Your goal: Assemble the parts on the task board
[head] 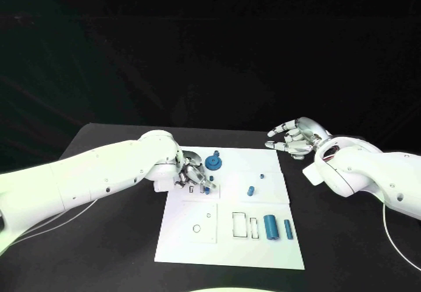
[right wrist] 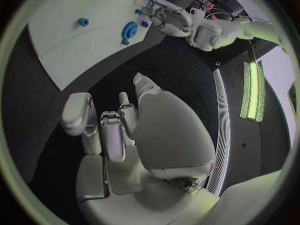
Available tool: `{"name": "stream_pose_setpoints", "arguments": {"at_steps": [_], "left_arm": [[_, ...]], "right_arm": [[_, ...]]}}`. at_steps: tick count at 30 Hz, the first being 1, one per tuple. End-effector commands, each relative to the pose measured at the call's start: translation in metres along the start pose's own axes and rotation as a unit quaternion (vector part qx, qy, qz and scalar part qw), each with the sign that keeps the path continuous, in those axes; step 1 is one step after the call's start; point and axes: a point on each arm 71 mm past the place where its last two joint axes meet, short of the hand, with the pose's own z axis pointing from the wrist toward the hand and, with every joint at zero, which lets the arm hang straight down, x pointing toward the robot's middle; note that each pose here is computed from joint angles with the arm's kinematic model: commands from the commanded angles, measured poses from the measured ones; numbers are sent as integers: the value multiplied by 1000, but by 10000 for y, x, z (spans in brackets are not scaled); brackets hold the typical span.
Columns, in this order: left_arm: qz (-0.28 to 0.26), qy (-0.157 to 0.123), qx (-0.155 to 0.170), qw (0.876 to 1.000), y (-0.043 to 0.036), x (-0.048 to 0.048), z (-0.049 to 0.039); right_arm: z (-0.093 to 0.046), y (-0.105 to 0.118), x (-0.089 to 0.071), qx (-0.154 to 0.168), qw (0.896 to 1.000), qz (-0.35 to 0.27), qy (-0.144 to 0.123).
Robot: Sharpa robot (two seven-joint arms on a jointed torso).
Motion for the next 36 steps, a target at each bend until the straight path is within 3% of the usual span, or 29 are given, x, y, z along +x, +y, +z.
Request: {"name": "stream_pose_setpoints", "arguments": {"at_steps": [1, 36], "left_arm": [[0, 13, 6, 1000, -23, 15, 3], [-14, 17, 6, 1000, 36, 11, 22]], "right_arm": [[1, 11, 15, -8, 1000, -2, 7], [6, 0, 25, -3, 1000, -2, 13]]}}
